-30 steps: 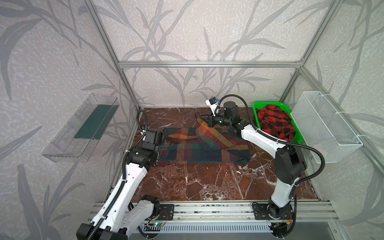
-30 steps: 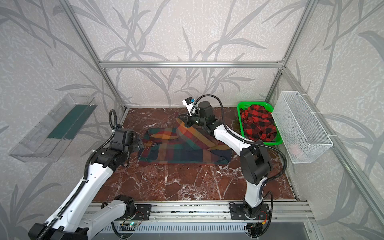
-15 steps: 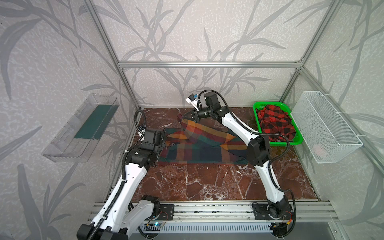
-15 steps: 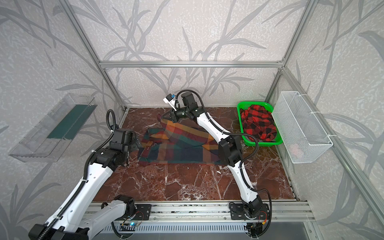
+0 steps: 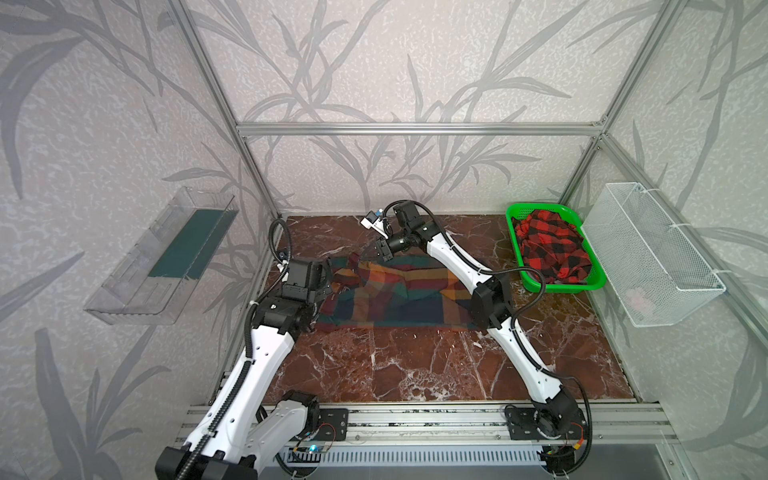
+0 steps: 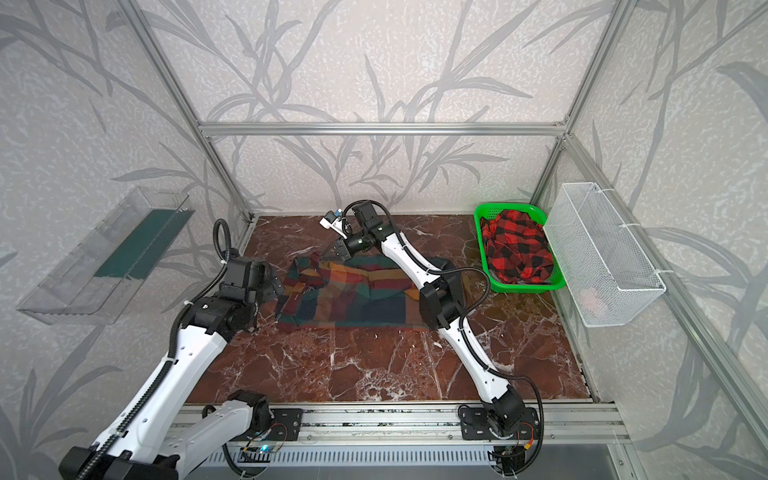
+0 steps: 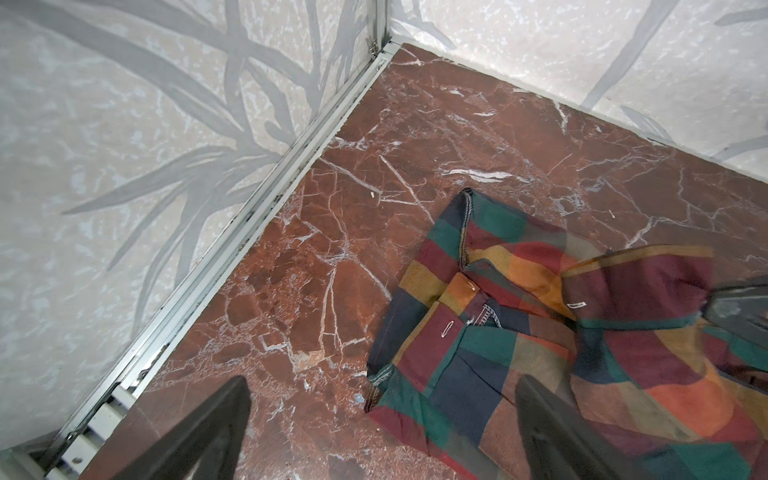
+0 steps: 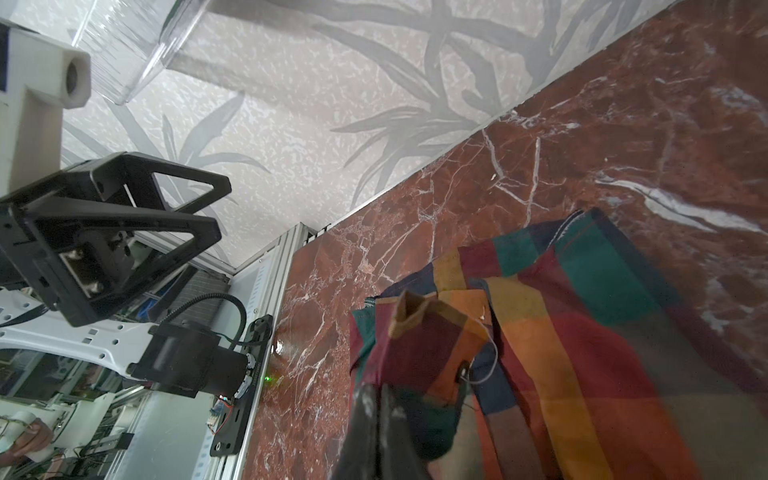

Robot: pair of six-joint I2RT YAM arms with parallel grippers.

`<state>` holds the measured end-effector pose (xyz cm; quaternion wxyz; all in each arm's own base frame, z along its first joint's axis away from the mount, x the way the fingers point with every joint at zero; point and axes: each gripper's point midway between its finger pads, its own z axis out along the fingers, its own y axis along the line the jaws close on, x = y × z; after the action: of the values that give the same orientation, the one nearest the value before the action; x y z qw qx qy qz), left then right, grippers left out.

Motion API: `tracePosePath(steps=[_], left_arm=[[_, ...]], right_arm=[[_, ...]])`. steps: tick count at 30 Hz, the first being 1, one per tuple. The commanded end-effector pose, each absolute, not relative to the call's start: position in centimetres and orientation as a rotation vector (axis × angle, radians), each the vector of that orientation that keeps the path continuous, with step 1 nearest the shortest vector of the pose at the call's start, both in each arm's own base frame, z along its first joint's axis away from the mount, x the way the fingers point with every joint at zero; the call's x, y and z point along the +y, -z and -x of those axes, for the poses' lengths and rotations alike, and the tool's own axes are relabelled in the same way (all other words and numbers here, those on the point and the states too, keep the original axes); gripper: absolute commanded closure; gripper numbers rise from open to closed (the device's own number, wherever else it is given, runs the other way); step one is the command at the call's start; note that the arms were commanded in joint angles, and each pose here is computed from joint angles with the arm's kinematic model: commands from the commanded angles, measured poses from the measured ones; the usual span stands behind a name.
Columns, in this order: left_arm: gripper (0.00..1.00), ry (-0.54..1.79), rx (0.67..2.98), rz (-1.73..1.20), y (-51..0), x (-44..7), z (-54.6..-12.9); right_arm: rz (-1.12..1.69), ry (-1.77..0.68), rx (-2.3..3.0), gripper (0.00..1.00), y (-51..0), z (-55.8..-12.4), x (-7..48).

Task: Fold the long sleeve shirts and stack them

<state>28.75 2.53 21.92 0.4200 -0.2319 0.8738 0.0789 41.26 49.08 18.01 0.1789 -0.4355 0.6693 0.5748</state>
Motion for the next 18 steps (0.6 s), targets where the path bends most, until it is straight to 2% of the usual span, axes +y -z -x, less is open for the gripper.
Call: tracePosePath(steps=[1,5,10,14,18], left_arm=[[0.01,-0.037,2.201,0.382,-21.3,-0.5,-31.1],[0.03,0.154,2.164,0.13,-20.7,-4.4,-33.2],[0.03,0.112,2.067,0.102,-21.9,-3.7,-35.3],[0.03,0.316,2.106,0.02,-21.7,-6.1,-36.8],[0.05,0.565,2.089,-0.044,-22.3,-7.9,-36.6]], right_arm=[[1.266,-1.736,1.789,1.0,-20.8,-40.3,49.2],[1.298,-1.738,1.757,1.0,-21.2,-39.7,49.0],[1.35,-1.748,1.711,1.0,-22.1,-38.3,48.3],[1.388,-1.763,1.673,1.0,-23.0,-37.4,47.7],[1.435,-1.782,1.617,1.0,-24.0,-36.2,47.0]])
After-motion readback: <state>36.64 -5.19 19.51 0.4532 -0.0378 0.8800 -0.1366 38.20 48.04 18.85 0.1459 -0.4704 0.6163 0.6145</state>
